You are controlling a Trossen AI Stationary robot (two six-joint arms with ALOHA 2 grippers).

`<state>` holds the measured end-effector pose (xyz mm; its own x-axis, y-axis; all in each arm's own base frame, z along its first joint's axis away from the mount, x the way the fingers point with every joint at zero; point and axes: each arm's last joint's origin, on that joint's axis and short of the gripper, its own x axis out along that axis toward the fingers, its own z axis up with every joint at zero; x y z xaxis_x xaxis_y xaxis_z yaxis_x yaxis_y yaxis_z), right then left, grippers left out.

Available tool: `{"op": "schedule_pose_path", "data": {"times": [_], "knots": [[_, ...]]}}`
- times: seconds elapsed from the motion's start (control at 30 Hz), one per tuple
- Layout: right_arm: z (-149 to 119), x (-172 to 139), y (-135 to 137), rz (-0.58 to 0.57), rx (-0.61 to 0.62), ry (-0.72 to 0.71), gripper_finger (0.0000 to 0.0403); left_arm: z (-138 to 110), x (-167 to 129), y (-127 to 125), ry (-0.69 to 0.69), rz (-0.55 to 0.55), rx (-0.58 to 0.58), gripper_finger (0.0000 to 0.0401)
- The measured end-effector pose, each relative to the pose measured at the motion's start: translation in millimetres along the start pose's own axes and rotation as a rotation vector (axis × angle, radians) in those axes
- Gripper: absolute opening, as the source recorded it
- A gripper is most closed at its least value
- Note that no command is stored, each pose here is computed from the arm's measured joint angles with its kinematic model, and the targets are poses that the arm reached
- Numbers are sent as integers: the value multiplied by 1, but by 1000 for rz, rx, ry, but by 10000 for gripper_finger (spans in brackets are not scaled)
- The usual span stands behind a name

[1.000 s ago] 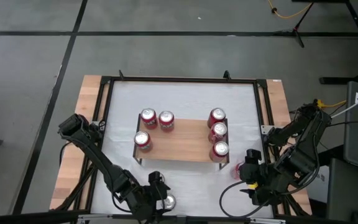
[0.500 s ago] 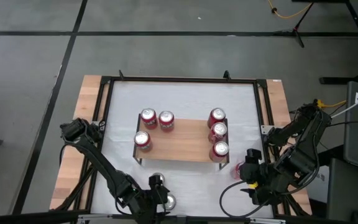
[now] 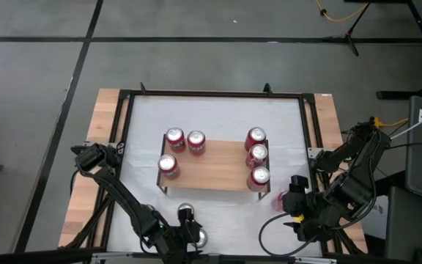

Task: Place canned beverage on shelf
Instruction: Put the silver soda can on the shelf

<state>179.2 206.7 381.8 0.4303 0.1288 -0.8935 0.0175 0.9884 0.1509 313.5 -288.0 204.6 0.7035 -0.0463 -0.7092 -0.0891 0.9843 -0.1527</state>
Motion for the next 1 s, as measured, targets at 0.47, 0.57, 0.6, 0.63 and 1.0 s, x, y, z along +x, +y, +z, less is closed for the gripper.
{"op": "schedule_pose_path", "data": {"times": [0.47, 0.57, 0.6, 0.63, 1.0], "knots": [[0, 0, 0, 0, 0, 0, 347, -2, 0, -2, -6, -5, 76, 375], [0, 0, 0, 0, 0, 0, 347, -1, -2, -3, -1, -10, 127, 375], [0, 0, 0, 0, 0, 0, 347, 1, -2, -4, -3, -10, 137, 375], [0, 0, 0, 0, 0, 0, 347, 3, -3, -5, -9, -10, 147, 375], [0, 0, 0, 0, 0, 0, 347, 21, -17, -9, -32, 33, 196, 375]]}}
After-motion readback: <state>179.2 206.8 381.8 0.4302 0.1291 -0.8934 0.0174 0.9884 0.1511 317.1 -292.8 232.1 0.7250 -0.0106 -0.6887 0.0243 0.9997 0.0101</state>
